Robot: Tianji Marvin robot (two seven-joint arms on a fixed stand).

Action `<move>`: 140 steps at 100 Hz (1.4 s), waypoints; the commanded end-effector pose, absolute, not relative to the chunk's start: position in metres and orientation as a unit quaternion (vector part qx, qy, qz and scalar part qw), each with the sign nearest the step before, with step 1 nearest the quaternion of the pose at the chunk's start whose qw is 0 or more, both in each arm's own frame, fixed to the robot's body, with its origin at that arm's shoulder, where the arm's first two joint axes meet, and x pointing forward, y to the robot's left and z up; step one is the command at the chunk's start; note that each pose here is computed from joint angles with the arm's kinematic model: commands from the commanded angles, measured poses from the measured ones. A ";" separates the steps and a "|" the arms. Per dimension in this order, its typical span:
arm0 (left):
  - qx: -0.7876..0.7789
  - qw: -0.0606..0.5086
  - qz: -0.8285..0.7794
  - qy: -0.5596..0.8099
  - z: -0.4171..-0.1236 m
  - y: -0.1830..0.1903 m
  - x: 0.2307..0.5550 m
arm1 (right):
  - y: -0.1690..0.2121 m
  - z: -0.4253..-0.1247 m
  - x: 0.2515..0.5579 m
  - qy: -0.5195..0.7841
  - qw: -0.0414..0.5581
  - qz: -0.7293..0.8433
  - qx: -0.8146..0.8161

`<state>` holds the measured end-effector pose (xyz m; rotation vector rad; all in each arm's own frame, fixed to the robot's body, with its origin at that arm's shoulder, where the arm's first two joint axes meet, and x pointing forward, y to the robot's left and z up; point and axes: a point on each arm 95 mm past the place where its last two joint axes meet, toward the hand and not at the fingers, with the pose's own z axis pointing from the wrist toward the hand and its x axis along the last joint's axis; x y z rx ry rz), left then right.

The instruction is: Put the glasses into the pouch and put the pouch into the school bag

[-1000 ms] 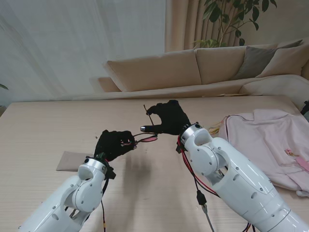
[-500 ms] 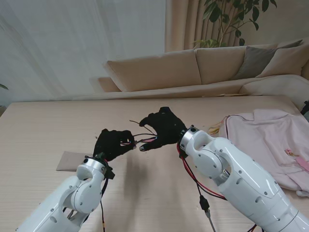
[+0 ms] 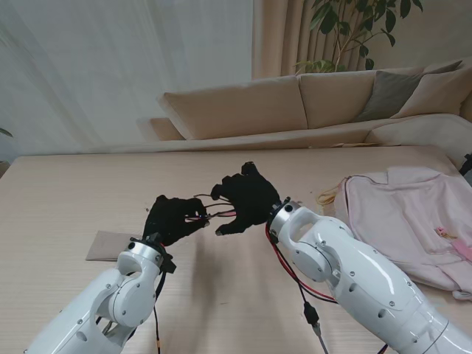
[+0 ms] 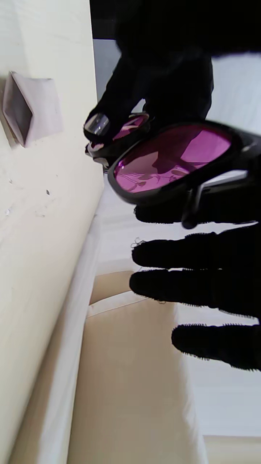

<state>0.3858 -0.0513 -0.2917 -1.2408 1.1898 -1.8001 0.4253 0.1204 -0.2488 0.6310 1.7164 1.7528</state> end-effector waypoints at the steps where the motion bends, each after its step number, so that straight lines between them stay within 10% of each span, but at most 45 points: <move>1: -0.466 0.314 -0.689 0.457 -0.290 -0.056 0.384 | 0.123 -0.256 0.426 0.655 0.296 0.653 0.239; 140: -0.476 0.387 -0.610 0.502 -0.278 -0.012 0.366 | 0.077 -0.267 0.445 0.552 0.374 0.703 0.248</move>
